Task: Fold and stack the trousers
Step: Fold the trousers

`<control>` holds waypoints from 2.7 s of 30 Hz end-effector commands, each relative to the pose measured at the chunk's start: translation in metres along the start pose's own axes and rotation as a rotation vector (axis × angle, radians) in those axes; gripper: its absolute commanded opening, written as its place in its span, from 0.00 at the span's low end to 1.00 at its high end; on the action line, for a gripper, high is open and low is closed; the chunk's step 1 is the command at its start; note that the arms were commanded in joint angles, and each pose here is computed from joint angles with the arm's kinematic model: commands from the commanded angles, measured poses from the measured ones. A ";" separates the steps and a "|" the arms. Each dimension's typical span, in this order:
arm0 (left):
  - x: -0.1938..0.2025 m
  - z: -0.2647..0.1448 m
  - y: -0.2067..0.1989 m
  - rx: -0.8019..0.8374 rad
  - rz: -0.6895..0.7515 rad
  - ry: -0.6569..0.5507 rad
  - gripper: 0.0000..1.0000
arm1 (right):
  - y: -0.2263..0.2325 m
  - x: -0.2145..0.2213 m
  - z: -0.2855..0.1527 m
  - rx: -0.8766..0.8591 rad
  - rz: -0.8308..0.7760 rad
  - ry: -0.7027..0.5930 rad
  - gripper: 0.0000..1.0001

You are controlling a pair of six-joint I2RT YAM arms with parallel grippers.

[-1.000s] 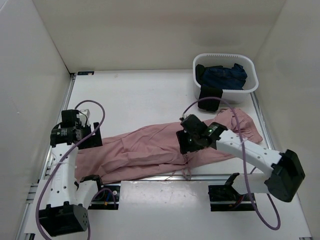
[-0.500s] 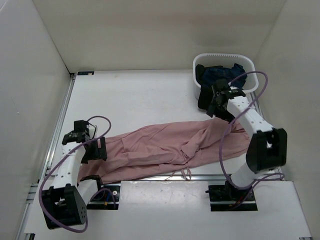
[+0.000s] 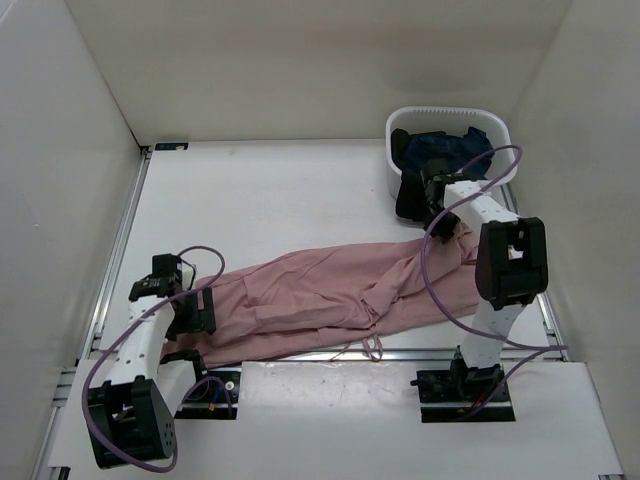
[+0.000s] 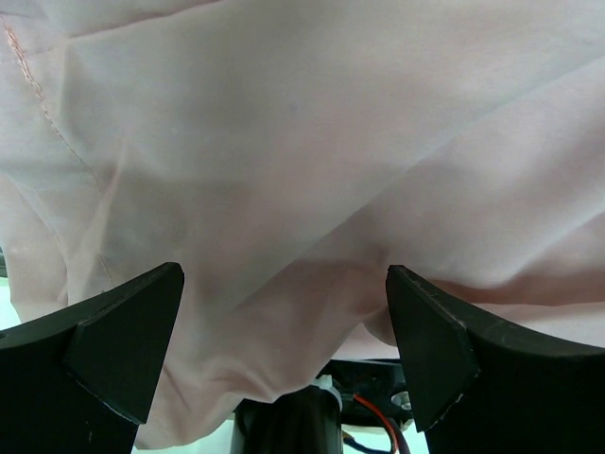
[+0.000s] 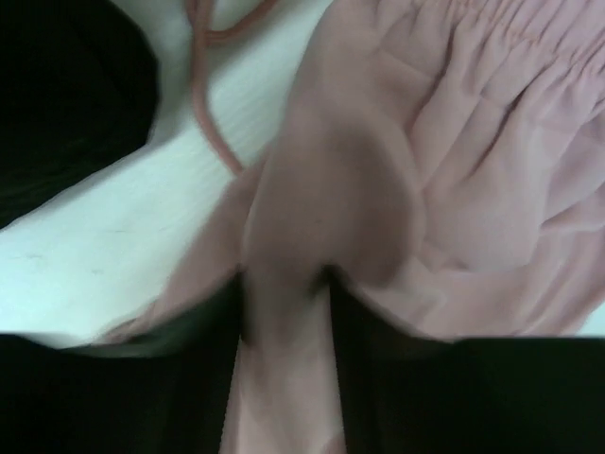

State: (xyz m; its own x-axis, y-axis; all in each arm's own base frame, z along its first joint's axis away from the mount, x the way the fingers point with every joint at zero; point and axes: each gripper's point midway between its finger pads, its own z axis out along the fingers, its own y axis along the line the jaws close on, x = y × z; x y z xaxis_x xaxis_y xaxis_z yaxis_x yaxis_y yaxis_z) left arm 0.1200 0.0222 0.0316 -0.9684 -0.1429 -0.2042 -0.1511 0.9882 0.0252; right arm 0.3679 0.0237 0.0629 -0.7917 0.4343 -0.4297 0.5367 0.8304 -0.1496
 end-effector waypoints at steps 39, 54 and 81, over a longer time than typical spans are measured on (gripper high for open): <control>-0.083 -0.042 0.013 -0.070 -0.009 -0.231 1.00 | -0.169 0.034 -0.078 0.043 0.394 -0.208 0.65; -0.160 0.063 0.050 -0.277 -0.039 -0.155 0.94 | -0.111 0.050 0.043 0.073 0.338 0.042 0.00; -0.216 0.054 0.105 -0.328 -0.181 -0.121 1.00 | 0.201 0.030 -0.166 -0.610 -0.472 -0.310 0.07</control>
State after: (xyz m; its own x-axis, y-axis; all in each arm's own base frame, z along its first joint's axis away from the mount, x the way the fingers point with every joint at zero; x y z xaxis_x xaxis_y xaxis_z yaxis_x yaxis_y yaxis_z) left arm 0.3198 0.1482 0.0259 -0.8994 -0.2641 -0.3483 -0.3652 0.8918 0.2671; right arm 0.3801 0.1973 0.1994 -0.6736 0.0668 -0.7360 0.0410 0.9978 0.0529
